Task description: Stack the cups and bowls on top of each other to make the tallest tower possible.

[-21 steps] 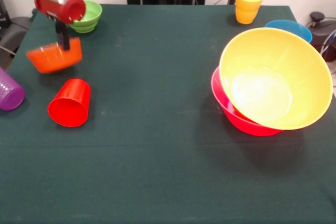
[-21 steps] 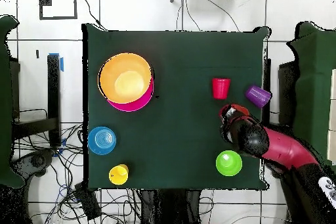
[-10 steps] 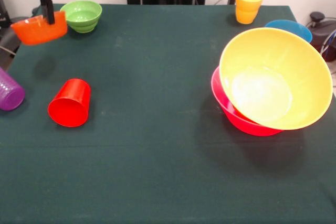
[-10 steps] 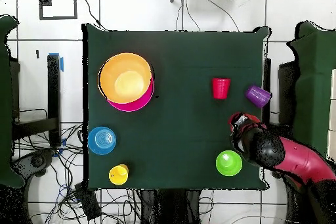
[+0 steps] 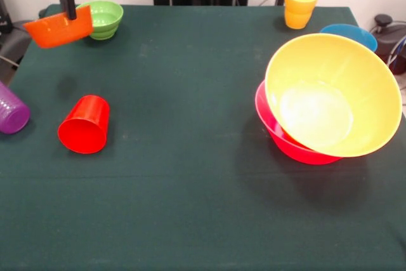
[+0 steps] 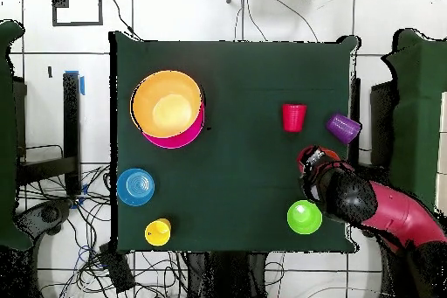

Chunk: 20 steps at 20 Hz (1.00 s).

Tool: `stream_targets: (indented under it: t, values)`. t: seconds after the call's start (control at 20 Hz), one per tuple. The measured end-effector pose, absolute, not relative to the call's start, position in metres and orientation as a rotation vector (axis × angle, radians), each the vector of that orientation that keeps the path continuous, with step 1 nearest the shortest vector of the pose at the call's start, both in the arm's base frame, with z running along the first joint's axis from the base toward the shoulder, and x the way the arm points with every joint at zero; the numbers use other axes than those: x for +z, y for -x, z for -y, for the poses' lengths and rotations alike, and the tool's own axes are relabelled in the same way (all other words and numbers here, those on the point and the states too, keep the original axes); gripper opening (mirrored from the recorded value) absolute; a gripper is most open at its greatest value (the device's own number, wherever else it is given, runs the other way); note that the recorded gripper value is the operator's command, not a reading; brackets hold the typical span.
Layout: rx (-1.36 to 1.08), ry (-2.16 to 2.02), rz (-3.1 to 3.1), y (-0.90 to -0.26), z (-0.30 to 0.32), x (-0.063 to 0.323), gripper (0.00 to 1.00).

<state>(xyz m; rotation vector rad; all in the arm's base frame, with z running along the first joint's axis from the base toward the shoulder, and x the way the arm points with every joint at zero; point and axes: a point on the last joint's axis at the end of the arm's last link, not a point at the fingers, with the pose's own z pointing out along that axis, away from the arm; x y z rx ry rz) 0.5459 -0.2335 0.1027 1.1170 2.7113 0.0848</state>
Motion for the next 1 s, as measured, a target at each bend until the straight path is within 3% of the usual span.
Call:
stream_targets:
  t: [1.0]
  values:
    - [0.302,-1.239,-2.697,-0.593,0.178,0.193,0.00]
